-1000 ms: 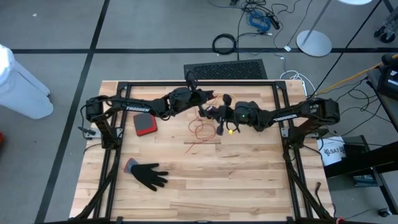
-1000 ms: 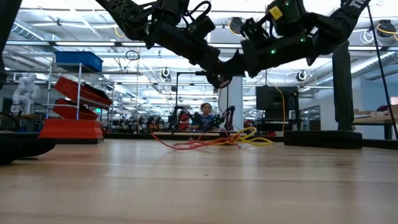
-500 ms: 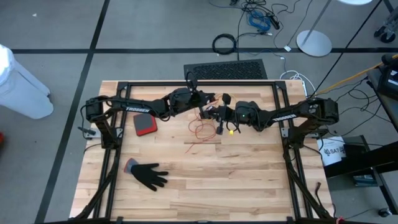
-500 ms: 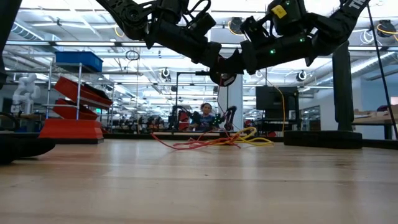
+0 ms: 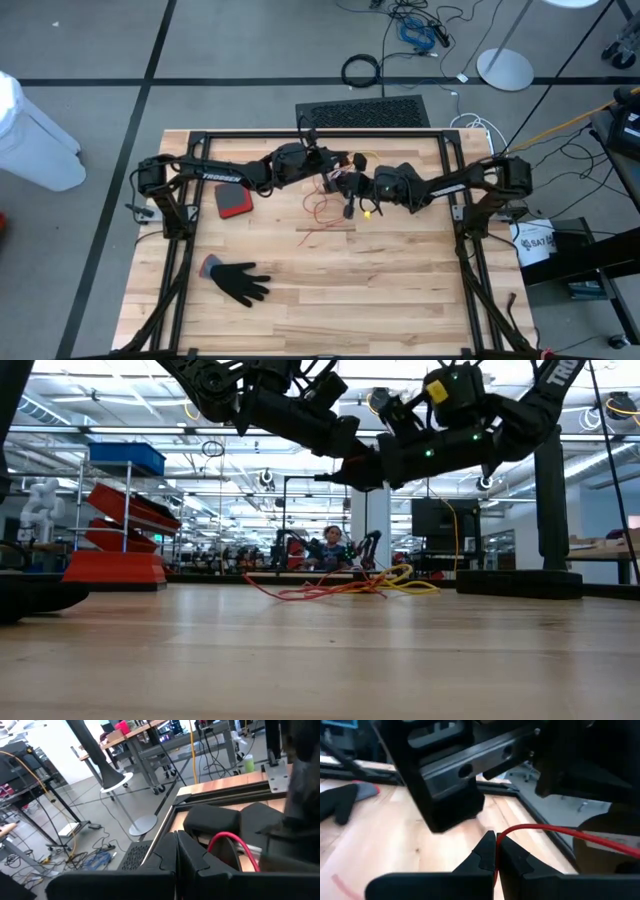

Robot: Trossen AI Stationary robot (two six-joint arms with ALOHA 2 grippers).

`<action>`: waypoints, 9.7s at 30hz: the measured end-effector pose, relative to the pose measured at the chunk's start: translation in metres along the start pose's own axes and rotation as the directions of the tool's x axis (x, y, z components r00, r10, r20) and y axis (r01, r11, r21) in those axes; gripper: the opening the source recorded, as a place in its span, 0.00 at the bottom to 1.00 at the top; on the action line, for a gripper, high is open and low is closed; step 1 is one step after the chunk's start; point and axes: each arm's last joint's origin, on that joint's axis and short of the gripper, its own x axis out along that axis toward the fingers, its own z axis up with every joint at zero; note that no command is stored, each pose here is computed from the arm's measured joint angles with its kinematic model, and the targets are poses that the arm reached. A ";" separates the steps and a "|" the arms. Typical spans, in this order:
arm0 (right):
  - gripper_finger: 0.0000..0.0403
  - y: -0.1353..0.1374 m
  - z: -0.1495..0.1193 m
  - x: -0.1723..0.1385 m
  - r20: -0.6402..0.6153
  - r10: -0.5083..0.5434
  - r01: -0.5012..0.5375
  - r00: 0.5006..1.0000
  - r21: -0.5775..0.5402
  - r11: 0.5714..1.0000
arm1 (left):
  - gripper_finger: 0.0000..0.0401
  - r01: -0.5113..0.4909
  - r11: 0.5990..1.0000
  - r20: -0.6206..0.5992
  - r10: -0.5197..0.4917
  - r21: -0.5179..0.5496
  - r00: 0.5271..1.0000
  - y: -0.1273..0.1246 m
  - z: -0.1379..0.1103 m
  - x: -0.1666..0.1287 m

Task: Coil cords
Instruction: Coil the red wire into the spool

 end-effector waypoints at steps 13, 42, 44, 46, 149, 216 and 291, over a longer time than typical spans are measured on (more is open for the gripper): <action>0.00 0.010 -0.001 0.006 0.087 -0.066 0.069 0.994 -0.036 0.997 | 0.00 -0.003 0.998 -0.058 0.007 0.069 0.998 -0.003 -0.002 -0.001; 0.00 0.014 0.003 0.016 -0.005 0.019 -0.019 1.000 0.019 1.000 | 0.00 0.123 0.984 -0.081 -0.113 0.127 0.990 -0.010 -0.009 -0.001; 0.00 0.014 0.001 0.017 -0.017 -0.001 0.001 1.000 0.011 1.000 | 0.00 0.106 0.988 -0.067 -0.098 0.117 0.993 -0.009 -0.008 0.000; 0.00 0.015 -0.001 0.018 -0.027 -0.011 0.011 1.000 0.004 1.000 | 0.00 0.100 0.990 -0.065 -0.094 0.100 0.994 -0.009 -0.008 0.000; 0.03 0.017 0.016 -0.020 -0.153 -0.011 -0.016 0.988 -0.176 0.984 | 0.00 0.059 0.962 0.192 -0.008 -0.265 0.981 0.033 0.006 0.004; 0.00 -0.022 0.025 -0.037 -0.214 -0.090 0.106 0.973 0.061 0.993 | 0.00 0.165 0.966 -0.083 -0.184 -0.200 0.979 0.029 -0.049 -0.008; 0.04 -0.007 0.031 0.002 -0.230 -0.329 0.283 0.916 -0.210 0.936 | 0.00 0.043 0.851 0.275 0.121 -0.524 0.954 0.040 -0.029 0.003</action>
